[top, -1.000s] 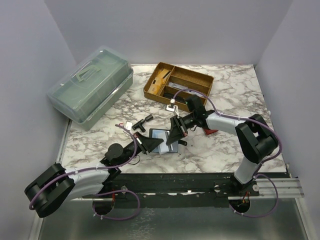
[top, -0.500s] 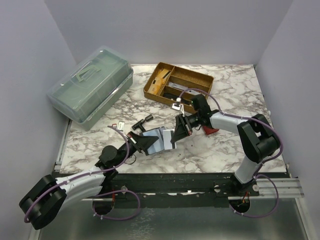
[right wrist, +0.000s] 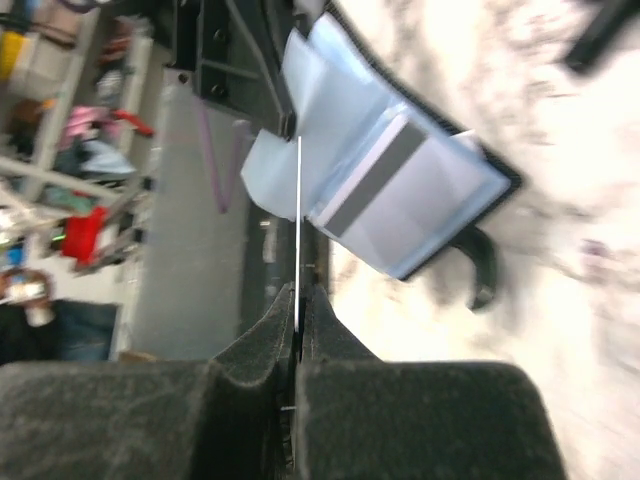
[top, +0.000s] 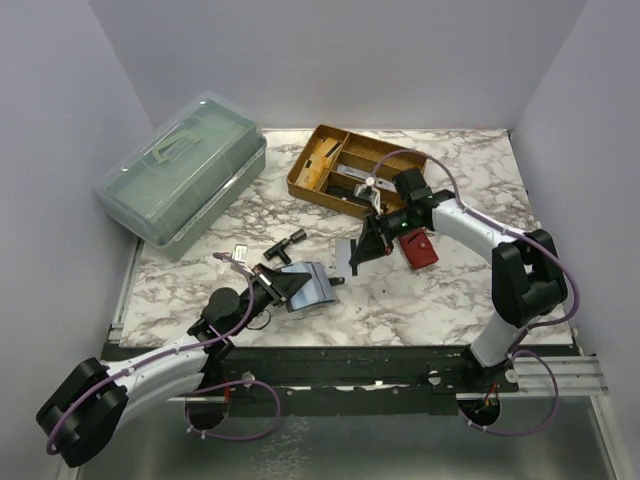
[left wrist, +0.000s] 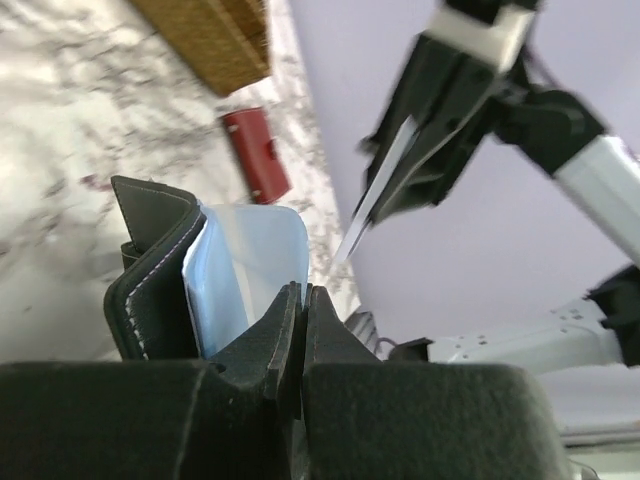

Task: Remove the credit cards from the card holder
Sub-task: Place the credit card in the storage box.

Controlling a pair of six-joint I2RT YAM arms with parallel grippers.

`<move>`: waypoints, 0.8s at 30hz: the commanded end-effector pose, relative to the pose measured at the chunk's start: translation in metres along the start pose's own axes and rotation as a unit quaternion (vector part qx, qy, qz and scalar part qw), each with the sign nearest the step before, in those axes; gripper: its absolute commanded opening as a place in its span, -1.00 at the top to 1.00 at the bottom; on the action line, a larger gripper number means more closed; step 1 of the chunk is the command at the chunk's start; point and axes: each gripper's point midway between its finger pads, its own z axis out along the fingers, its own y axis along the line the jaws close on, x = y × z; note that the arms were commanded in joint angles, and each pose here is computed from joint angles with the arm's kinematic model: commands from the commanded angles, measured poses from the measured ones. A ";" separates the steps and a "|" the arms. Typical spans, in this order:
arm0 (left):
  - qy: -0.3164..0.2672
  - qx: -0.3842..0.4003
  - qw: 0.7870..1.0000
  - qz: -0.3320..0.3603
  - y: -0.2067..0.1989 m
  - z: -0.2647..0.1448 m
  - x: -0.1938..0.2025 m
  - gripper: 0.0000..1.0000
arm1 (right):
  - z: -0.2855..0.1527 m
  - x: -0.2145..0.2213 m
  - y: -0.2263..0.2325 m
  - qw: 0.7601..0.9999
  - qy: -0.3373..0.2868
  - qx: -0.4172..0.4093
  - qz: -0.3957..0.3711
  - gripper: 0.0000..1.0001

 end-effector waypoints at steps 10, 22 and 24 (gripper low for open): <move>0.039 -0.103 0.993 -0.043 0.056 0.031 0.014 1.00 | -0.170 -0.099 -0.112 0.858 0.076 0.468 -0.196 1.00; 0.070 -0.203 0.974 -0.068 0.113 0.040 0.025 0.99 | -0.235 -0.159 -0.182 0.766 0.121 0.603 -0.188 1.00; 0.077 -0.231 0.968 -0.061 0.121 0.037 0.026 0.90 | -0.237 -0.159 -0.197 0.762 0.133 0.608 -0.179 1.00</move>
